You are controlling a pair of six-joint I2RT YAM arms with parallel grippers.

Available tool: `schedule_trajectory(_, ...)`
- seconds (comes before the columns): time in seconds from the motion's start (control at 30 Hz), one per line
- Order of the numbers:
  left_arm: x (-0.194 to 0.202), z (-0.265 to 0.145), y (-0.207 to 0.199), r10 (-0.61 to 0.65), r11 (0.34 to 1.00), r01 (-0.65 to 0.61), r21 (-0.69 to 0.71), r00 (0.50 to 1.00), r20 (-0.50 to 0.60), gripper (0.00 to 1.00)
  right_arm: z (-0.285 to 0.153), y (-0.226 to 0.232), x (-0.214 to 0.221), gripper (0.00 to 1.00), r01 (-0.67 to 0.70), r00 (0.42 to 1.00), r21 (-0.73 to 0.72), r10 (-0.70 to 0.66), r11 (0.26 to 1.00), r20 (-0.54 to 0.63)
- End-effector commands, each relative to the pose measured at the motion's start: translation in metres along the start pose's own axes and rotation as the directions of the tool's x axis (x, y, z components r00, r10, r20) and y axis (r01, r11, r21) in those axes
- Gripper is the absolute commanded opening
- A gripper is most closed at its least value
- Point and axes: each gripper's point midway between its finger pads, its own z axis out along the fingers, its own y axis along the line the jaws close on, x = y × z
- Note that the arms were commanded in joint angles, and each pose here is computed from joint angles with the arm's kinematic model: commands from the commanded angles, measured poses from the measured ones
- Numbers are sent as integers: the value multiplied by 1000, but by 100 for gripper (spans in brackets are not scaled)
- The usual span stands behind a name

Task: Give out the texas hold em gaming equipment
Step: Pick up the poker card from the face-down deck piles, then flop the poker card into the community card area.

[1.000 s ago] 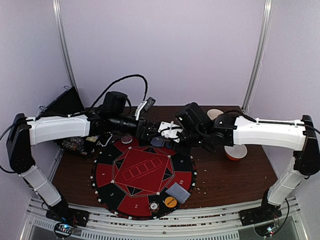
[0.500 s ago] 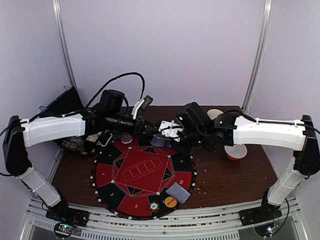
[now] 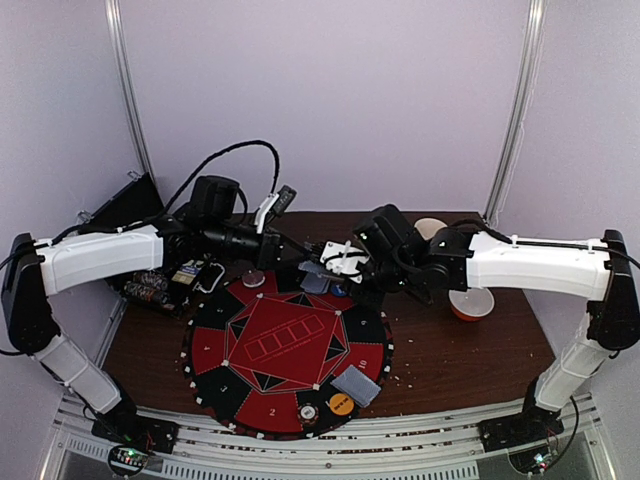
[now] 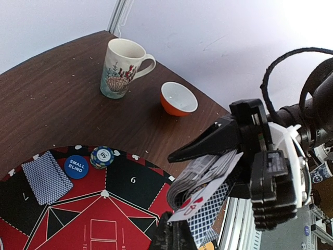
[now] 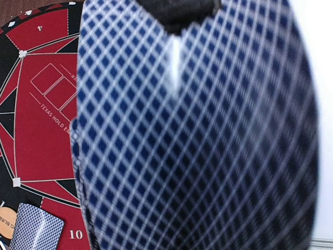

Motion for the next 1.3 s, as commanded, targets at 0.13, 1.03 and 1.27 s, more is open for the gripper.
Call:
schedule_trajectory(0.13, -12, -24, 1, 38, 999, -38, 17, 998, 40, 0, -6, -9, 7, 29, -59, 998, -14, 59, 998, 16)
schedule_trajectory(1.03, 72, -118, 113, -65, 575, -333, -747, 892, -448, 0, -12, -30, 27, 28, -118, 993, 10, 118, 993, 7)
schedule_trajectory(1.27, 109, -120, 123, -73, 295, -613, -733, 750, -657, 0, -15, -31, 25, 29, -121, 993, 7, 121, 993, 12)
